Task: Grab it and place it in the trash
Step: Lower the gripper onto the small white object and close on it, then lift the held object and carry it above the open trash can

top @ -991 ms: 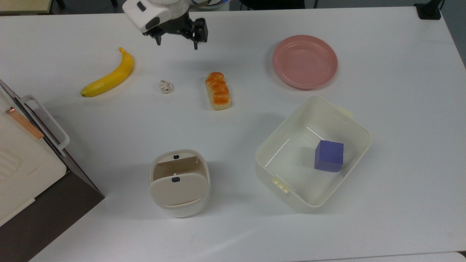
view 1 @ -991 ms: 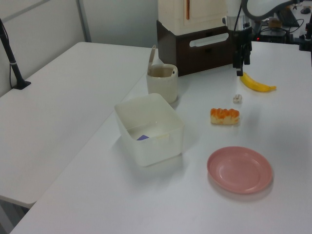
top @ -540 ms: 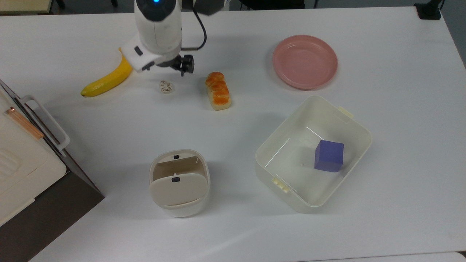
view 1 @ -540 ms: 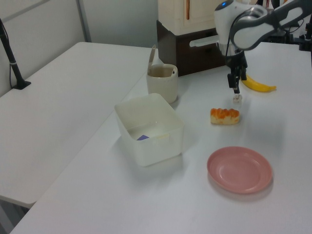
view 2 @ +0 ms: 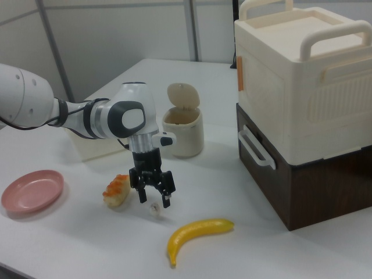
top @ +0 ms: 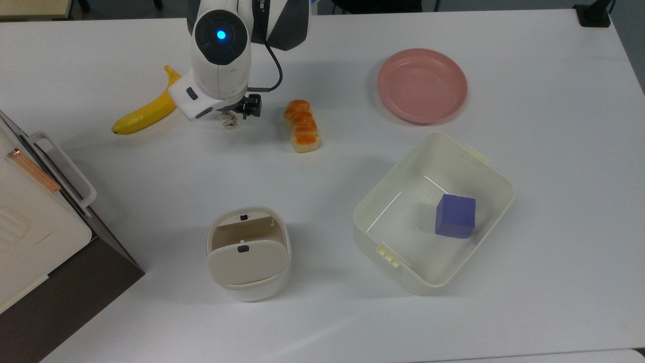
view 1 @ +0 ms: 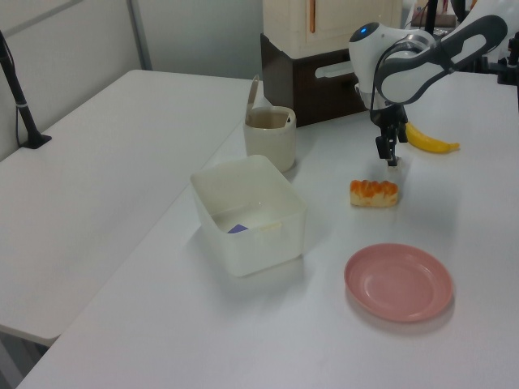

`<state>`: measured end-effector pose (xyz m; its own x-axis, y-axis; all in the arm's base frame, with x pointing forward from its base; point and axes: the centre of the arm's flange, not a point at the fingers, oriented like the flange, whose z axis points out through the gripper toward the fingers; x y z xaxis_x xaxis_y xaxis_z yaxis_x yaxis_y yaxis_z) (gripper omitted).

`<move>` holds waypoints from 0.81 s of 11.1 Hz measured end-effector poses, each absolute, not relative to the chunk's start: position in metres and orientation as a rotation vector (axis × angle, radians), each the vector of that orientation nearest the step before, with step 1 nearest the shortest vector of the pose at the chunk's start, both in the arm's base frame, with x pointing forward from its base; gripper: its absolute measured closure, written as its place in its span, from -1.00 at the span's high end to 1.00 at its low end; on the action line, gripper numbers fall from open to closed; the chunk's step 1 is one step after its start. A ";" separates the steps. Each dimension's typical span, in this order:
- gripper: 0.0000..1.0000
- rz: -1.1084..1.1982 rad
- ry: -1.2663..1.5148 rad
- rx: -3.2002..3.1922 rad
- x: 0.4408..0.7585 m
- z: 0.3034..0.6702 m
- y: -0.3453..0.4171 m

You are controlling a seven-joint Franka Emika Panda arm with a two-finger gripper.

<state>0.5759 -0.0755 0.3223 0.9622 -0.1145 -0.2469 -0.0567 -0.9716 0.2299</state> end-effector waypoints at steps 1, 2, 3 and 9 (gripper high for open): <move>1.00 -0.386 -0.129 2.889 0.576 0.321 -0.076; 1.00 -0.392 -0.131 2.887 0.576 0.319 -0.078; 1.00 -0.400 -0.131 2.883 0.576 0.316 -0.079; 0.07 -0.425 -0.086 2.846 0.576 0.305 -0.076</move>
<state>0.5762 -0.0765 0.3046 0.9555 -0.0964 -0.2789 -0.0199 -0.9640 0.2652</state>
